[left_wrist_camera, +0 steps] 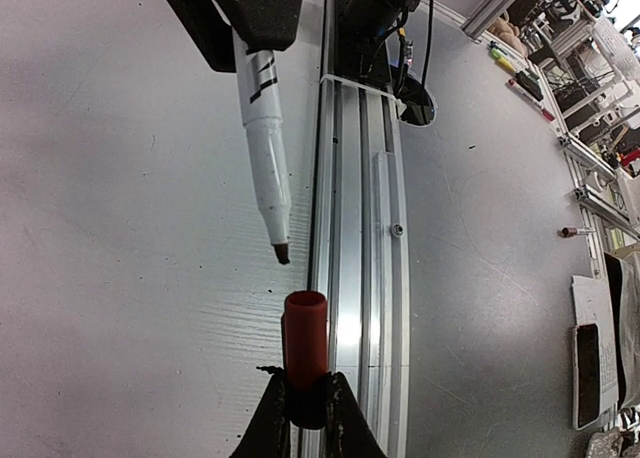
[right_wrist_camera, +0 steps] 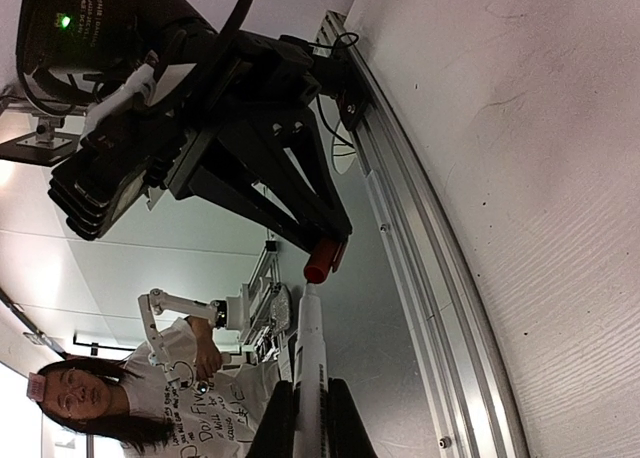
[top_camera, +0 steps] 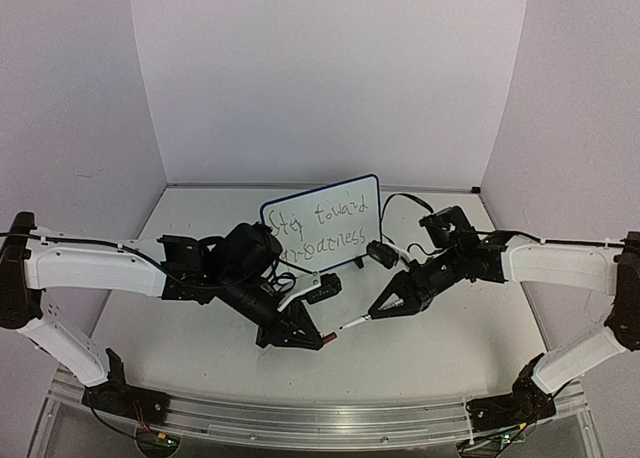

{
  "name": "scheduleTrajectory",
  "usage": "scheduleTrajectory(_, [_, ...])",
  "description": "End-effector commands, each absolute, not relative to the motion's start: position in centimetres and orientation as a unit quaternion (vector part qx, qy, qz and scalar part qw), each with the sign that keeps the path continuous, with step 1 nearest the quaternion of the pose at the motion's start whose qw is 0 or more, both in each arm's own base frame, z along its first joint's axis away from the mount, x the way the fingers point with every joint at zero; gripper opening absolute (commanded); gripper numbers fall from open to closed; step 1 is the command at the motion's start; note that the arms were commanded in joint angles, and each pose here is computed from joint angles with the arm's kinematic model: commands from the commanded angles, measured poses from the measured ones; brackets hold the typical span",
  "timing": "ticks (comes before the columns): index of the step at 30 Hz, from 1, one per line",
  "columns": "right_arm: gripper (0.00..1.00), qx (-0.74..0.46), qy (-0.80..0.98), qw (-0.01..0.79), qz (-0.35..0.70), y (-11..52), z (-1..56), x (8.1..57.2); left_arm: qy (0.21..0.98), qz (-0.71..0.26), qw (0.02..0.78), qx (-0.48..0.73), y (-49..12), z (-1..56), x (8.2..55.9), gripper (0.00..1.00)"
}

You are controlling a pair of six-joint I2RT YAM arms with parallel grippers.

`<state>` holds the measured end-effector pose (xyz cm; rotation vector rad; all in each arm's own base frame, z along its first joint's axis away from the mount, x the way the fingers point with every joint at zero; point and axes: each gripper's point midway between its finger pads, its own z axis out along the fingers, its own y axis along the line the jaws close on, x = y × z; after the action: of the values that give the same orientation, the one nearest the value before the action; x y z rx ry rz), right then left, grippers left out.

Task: Write a sentence on the whiteboard
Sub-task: Insert the whiteboard marker without the cap into the pen cap.

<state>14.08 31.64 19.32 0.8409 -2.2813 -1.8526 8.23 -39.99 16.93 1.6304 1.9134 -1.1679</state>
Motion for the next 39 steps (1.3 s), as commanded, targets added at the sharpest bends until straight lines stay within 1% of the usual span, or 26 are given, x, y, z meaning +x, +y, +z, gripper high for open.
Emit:
scheduleTrajectory(1, [0.0,0.293,-0.738,0.028,-0.608,32.4,20.2,14.4,0.662,-0.427,0.194,0.585,-40.9,18.6,8.2,0.0])
scheduleTrajectory(39, [0.0,0.295,-0.746,0.046,-0.596,33.3,18.7,14.0,0.667,-0.424,0.198,0.579,-41.1,18.4,8.5,0.0])
